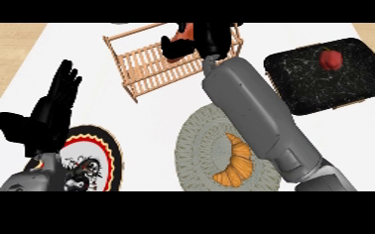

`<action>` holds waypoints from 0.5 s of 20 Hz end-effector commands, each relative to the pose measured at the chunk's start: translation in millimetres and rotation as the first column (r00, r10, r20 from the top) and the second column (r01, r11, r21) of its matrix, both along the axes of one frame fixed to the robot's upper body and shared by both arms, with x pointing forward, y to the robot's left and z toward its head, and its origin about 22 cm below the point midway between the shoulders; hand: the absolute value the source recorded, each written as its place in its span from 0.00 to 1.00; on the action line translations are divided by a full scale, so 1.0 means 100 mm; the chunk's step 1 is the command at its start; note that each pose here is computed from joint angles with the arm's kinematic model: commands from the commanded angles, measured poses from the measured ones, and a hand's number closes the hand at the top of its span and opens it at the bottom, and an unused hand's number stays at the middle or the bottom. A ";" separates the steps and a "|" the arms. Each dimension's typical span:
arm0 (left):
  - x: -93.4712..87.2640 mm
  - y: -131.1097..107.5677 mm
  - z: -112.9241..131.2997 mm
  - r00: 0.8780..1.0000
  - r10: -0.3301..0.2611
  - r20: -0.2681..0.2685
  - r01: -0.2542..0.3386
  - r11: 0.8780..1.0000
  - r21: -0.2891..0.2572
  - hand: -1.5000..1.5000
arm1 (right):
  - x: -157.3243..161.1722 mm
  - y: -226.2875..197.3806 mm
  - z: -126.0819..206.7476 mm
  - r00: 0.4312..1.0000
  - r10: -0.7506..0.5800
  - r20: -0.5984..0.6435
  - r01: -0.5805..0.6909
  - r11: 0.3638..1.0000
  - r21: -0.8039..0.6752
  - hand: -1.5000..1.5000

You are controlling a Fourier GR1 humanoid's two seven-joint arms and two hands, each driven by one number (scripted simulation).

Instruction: Pick the sweet potato from the placemat and place it in the tiered shelf

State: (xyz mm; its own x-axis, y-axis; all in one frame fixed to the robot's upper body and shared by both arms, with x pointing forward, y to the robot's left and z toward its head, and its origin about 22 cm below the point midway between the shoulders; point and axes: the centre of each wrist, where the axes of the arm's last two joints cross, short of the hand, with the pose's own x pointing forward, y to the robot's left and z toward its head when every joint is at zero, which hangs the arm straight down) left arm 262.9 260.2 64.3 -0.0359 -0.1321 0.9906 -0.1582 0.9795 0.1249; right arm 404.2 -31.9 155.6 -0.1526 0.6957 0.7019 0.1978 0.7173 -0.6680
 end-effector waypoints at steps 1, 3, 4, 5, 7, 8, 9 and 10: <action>-0.01 -0.08 -0.20 1.000 -0.014 -0.014 0.014 1.000 -0.008 0.50 | 0.09 -0.01 -0.01 0.999 -0.013 -0.043 0.018 0.993 0.116 1.00; 0.02 0.13 -0.02 1.000 0.002 0.014 -0.002 1.000 0.013 0.50 | 0.22 -0.06 0.01 0.996 0.010 -0.088 0.001 0.992 0.124 0.00; -0.10 -0.11 -0.05 1.000 -0.024 0.009 0.024 1.000 0.001 0.50 | 0.21 -0.06 -0.12 0.996 0.023 -0.084 -0.014 0.995 0.099 0.00; 0.11 -0.12 -0.01 1.000 -0.023 0.016 0.023 1.000 0.006 0.50 | 0.21 -0.04 -0.12 0.996 0.036 -0.081 -0.029 0.995 0.095 0.00; -0.06 0.23 0.01 1.000 -0.005 0.008 0.005 1.000 0.011 0.50 | 0.20 -0.02 -0.10 0.994 0.048 -0.099 -0.039 0.995 0.096 0.00; 0.05 0.14 -0.03 1.000 0.008 0.013 -0.008 1.000 0.014 0.50 | 0.33 -0.11 -0.05 0.994 0.069 -0.089 -0.058 0.992 0.116 0.00; 0.02 -0.04 -0.01 1.000 -0.010 0.022 0.010 1.000 -0.004 0.50 | 0.30 -0.06 -0.08 0.993 0.067 -0.097 -0.056 0.991 0.121 0.00; 0.05 -0.03 -0.01 1.000 -0.001 0.016 0.001 1.000 -0.020 0.50 | 0.32 -0.13 -0.14 0.996 0.061 -0.067 -0.051 0.988 0.145 0.00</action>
